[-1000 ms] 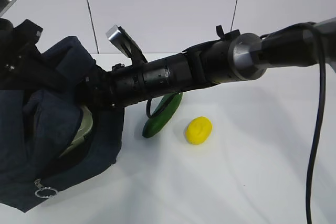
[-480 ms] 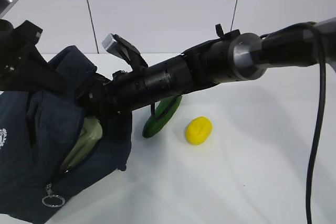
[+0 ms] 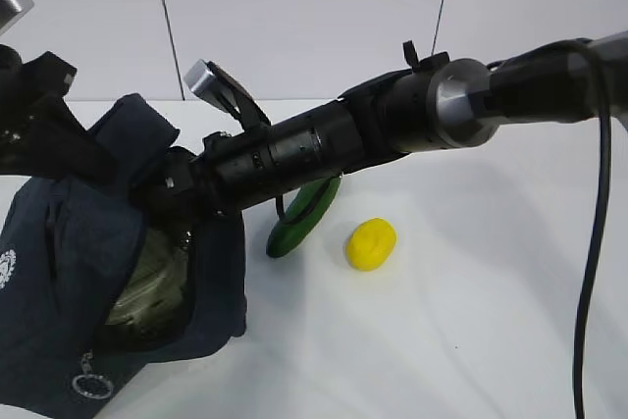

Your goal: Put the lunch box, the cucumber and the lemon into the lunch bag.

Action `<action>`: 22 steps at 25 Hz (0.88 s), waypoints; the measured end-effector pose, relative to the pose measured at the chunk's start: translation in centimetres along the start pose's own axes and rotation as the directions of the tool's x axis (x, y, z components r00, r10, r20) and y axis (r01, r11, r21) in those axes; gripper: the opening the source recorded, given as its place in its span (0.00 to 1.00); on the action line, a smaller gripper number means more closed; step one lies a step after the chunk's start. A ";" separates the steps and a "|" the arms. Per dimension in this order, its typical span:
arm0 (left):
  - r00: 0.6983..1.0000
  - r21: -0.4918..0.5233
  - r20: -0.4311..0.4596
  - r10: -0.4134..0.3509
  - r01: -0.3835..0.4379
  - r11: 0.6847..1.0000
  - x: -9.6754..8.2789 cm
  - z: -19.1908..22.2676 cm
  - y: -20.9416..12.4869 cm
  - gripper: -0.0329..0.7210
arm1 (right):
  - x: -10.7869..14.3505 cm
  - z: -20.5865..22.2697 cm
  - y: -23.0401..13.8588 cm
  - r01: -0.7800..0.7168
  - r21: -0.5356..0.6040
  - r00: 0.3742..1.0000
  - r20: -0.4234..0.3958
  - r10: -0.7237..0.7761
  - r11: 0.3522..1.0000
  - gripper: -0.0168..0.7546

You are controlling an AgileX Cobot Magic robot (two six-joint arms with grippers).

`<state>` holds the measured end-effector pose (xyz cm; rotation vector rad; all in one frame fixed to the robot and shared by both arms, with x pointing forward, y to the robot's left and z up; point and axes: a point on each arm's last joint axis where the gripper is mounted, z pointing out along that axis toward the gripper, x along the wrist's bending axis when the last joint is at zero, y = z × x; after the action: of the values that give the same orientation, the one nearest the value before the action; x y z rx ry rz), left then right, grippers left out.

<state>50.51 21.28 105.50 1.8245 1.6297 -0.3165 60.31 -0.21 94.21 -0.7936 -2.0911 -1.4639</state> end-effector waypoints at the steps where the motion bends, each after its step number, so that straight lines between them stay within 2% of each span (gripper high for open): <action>1: 1.000 0.001 -0.003 0.002 -0.002 1.000 0.0 0.0 0.0 0.04 | 0.1 0.0 0.0 0.014 0.015 1.000 -0.003 -0.014 1.000 0.61; 8: 0.999 0.013 -0.038 0.027 -0.026 1.000 0.4 0.0 -0.1 0.04 | 1.0 -1.0 0.5 0.113 0.181 0.993 -0.060 -0.104 0.977 0.61; 13: 0.999 0.015 -0.042 0.029 -0.028 0.999 0.4 0.0 -0.1 0.04 | 2.0 -2.2 1.7 0.149 0.317 0.988 -0.008 -0.154 0.937 0.61; 17: 0.998 0.016 -0.047 0.032 -0.032 0.999 0.4 0.0 -0.1 0.04 | 3.0 -3.1 3.1 0.171 0.374 0.979 0.040 -0.200 0.912 0.61; 22: 0.998 0.017 -0.050 0.034 -0.034 0.999 0.5 0.0 -0.1 0.04 | 3.5 -4.6 5.0 0.137 0.459 0.952 0.184 -0.245 0.878 0.61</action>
<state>50.47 21.66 105.21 1.8839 1.6323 -0.2716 61.44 -2.52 101.36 -0.6143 -2.6176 -0.9471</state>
